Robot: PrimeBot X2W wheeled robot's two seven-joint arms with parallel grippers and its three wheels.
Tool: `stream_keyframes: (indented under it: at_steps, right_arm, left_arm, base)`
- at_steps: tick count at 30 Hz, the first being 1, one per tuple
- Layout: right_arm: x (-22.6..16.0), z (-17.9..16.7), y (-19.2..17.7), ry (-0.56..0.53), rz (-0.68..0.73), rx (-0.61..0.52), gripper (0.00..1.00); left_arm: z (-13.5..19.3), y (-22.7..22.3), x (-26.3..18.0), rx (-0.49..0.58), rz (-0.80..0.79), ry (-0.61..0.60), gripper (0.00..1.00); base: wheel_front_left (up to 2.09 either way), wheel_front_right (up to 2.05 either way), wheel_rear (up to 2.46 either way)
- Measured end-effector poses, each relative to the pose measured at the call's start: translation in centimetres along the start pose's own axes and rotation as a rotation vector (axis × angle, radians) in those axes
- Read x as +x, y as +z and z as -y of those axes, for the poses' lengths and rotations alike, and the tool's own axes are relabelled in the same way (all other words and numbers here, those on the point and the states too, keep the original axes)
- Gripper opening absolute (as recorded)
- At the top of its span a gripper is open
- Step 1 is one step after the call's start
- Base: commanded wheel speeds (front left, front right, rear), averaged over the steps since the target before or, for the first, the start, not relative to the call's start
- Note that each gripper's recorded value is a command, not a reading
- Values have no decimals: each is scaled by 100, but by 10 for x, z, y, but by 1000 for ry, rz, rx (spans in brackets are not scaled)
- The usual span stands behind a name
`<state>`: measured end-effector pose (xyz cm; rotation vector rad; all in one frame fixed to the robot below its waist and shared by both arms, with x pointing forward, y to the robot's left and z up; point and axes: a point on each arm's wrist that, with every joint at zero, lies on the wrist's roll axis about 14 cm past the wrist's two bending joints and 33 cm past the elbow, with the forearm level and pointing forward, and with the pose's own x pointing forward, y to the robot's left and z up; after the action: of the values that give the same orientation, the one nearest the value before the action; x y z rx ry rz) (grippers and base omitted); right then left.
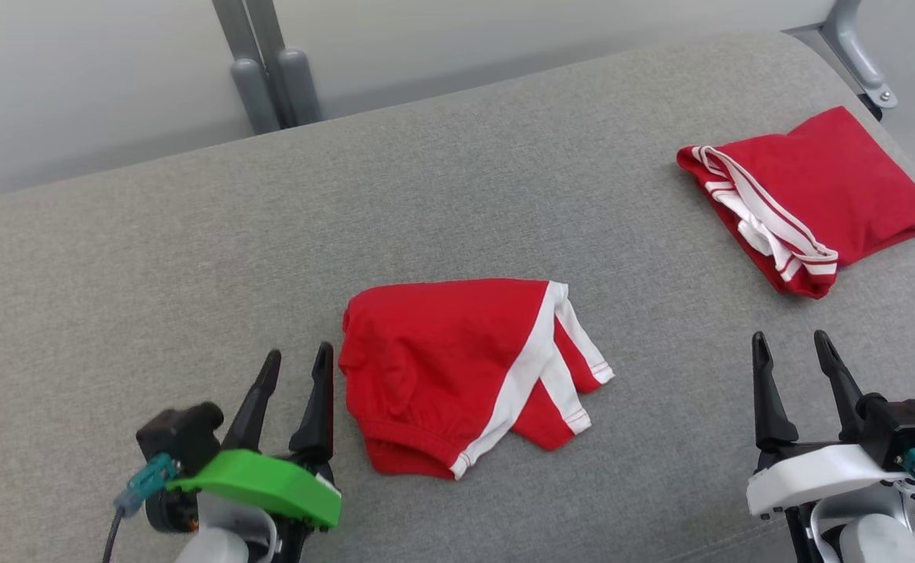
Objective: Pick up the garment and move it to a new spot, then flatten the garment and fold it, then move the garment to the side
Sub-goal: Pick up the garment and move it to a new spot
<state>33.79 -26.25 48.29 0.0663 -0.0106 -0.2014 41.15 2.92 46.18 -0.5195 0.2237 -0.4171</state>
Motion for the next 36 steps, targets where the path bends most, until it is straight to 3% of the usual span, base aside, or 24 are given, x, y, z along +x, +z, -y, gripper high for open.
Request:
stream_keyframes:
  at_steps: [6,8,12,19,25,36]
  right_arm:
    - [-7,-4,6,33,20,-23,100]
    - [-10,-4,6,38,20,-28,100]
    - [-11,-12,7,66,27,-27,100]
    - [-17,-24,7,109,29,-31,100]
    - [-21,-33,9,135,41,-29,100]
    - [-22,-41,4,153,23,-21,100]
  left_arm:
    - [-22,10,-54,21,100,130,100]
    - [-32,23,-73,85,150,179,100]
    - [-48,47,-107,107,265,261,100]
    - [-72,58,-154,245,300,347,100]
    - [-73,60,-166,316,301,352,100]
    - [-71,53,-163,300,280,339,100]
  base:
    - [0,0,0]
    - [0,0,0]
    - [0,0,0]
    - [0,0,0]
    - [0,0,0]
    - [0,0,0]
